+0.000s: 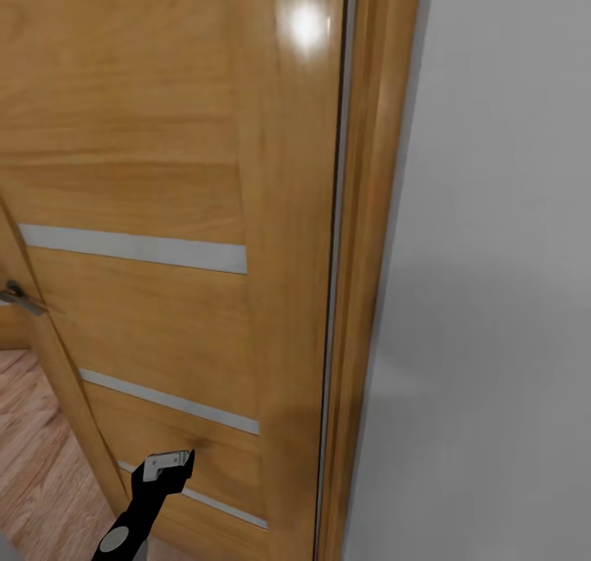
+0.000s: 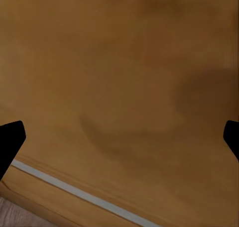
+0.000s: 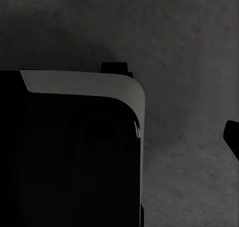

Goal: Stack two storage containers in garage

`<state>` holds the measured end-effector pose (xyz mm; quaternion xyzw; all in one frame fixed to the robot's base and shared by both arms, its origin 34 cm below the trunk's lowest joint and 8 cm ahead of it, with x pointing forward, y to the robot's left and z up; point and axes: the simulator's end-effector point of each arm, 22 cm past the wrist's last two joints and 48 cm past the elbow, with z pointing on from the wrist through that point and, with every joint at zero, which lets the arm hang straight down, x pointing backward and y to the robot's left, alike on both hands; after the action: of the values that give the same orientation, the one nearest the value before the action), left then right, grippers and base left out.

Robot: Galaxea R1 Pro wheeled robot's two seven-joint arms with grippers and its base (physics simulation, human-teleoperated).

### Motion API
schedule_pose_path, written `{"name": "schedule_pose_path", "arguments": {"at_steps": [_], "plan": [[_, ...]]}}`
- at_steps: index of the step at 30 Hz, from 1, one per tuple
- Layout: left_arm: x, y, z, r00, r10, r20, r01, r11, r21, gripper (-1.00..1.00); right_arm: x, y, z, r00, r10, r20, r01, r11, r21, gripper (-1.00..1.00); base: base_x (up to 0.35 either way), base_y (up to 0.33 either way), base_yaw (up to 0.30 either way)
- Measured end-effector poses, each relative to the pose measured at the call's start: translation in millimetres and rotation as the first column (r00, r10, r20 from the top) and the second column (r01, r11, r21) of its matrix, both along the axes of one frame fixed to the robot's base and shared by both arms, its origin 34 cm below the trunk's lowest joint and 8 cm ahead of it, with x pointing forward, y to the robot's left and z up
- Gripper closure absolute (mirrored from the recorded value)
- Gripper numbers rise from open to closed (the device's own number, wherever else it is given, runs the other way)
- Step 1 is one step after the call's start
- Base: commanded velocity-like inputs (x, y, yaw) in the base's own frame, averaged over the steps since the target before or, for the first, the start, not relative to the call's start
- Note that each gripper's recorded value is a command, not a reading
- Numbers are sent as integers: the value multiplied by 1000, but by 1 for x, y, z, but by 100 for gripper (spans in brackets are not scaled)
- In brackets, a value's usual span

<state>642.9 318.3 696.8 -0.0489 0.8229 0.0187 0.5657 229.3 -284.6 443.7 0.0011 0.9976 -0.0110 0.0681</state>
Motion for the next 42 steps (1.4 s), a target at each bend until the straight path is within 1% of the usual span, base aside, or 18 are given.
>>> {"name": "schedule_pose_path", "arguments": {"at_steps": [7,23,27,31,36,38,42], "plan": [[-1,11,1,999,37,2,-37,999,-9,-100,1,0,0,1000,1,2,-1,1000,1,-100,0,0,-147],[0,8,2,1000,27,6,-27,1000,-6,-100,1,0,0,1000,0,3,0,1000,0,-100,0,0,-15],[0,3,2,1000,14,6,-14,1000,-3,-100,1,0,0,1000,0,3,0,1000,0,-100,0,0,-34],[-2,8,1,1000,28,9,-28,1000,-6,-100,1,0,0,1000,1,3,-1,1000,0,-100,0,0,-129],[-4,20,1,998,61,19,-61,998,-9,-100,2,0,0,1000,0,5,0,1000,0,-100,0,0,-162],[-4,22,1,997,70,22,-70,998,-9,-100,2,0,0,1000,0,5,0,1000,0,-100,0,0,-77],[-3,19,3,998,59,29,-59,998,-9,-100,2,0,0,1000,0,5,0,1000,0,-100,0,0,-28]]}}
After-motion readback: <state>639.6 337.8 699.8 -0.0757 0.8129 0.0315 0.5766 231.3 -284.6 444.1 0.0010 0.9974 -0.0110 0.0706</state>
